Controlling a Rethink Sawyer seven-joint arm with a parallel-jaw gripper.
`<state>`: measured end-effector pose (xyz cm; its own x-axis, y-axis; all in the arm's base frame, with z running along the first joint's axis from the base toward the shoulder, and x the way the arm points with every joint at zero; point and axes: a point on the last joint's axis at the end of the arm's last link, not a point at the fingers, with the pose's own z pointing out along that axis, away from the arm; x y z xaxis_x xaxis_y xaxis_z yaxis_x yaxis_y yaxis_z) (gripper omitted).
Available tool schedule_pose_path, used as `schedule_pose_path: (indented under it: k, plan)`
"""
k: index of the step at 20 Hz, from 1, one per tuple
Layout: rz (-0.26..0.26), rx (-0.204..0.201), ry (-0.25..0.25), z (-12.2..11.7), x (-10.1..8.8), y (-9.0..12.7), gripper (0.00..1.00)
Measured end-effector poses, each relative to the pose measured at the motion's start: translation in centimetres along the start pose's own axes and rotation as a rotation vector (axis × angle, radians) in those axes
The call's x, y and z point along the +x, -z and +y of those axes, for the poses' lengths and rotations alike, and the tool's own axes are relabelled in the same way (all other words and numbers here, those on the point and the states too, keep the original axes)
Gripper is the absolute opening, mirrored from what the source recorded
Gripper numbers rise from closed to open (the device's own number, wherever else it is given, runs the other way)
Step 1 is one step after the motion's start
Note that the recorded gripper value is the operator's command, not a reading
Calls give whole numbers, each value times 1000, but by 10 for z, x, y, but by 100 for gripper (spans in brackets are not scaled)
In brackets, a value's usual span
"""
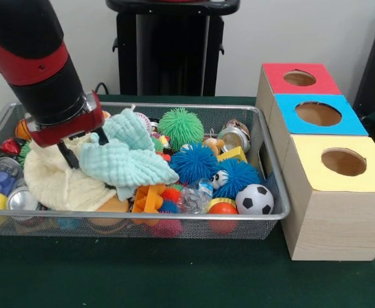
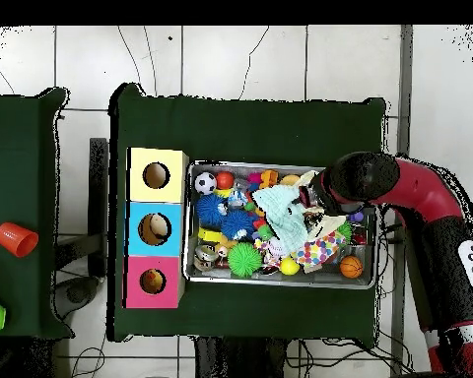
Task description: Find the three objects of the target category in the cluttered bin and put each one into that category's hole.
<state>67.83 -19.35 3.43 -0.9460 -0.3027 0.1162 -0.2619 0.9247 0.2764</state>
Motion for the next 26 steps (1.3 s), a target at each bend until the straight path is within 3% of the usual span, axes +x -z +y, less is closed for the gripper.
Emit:
schedule_pose_path:
  k: [4, 9, 12, 15, 21, 22, 26]
  plan:
    - [-45, 9, -7, -1, -2, 5, 100]
    - [-158, 40, -33, -11, -6, 16, 100]
    - [-196, 52, -44, -12, -8, 20, 100]
    - [-219, 60, -49, -9, -8, 26, 100]
    - [-215, 50, -52, 0, -8, 31, 100]
    - [-215, 52, -49, 2, -9, 32, 0]
    - [-216, 51, -49, 3, -9, 33, 0]
